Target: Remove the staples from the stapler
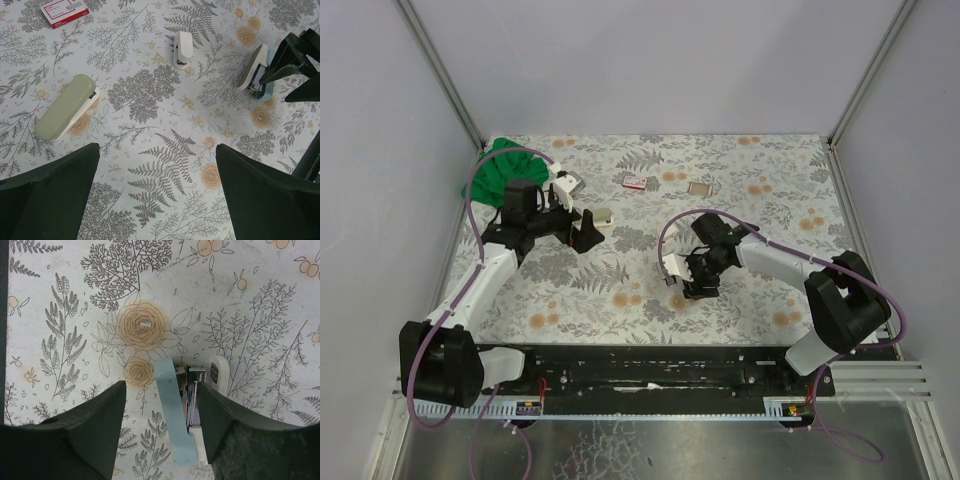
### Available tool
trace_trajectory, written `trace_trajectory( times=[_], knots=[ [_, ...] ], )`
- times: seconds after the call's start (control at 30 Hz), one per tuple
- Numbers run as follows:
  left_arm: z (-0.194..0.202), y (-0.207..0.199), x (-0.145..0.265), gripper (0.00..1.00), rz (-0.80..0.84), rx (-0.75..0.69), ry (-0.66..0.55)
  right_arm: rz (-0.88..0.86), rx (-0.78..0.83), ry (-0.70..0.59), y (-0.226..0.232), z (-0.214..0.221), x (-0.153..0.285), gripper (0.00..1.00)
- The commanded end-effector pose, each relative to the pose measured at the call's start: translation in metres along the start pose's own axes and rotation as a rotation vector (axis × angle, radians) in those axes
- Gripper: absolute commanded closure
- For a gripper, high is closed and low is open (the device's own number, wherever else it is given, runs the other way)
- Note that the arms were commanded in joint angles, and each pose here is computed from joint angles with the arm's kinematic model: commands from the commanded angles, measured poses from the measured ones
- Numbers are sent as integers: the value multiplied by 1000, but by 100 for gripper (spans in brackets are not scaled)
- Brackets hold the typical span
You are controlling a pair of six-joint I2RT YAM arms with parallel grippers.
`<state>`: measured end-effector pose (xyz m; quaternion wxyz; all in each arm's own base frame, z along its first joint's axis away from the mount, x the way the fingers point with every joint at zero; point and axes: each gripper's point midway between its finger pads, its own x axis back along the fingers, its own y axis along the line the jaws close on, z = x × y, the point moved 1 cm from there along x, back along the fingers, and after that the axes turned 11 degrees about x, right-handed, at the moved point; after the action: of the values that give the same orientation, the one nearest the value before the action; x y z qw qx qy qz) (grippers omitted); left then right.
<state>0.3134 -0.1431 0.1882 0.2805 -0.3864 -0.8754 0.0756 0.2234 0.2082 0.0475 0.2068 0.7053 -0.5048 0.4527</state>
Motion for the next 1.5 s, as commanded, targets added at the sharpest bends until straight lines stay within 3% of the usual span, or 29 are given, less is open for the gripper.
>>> trace_trajectory(
  times=[0.0,0.13,0.5,0.8,1.27,1.47],
  knots=[
    [-2,1,-2,0,20,5,-14,-16,18,-21,0,-2,-2,38],
    [-2,0,-3,0,27,9,-12,-17,11,-8,0,2,-4,50],
    [-2,-1,-3,0,34,17,-7,4,14,24,-2,10,-9,57],
    [1,0,-5,0,38,25,4,10,12,13,-3,5,-4,83],
    [-5,-11,-7,0,88,13,7,-32,6,-139,-4,-48,38,84],
    [-7,-34,-20,0,161,-45,36,-56,11,-210,-2,-66,49,85]
  ],
)
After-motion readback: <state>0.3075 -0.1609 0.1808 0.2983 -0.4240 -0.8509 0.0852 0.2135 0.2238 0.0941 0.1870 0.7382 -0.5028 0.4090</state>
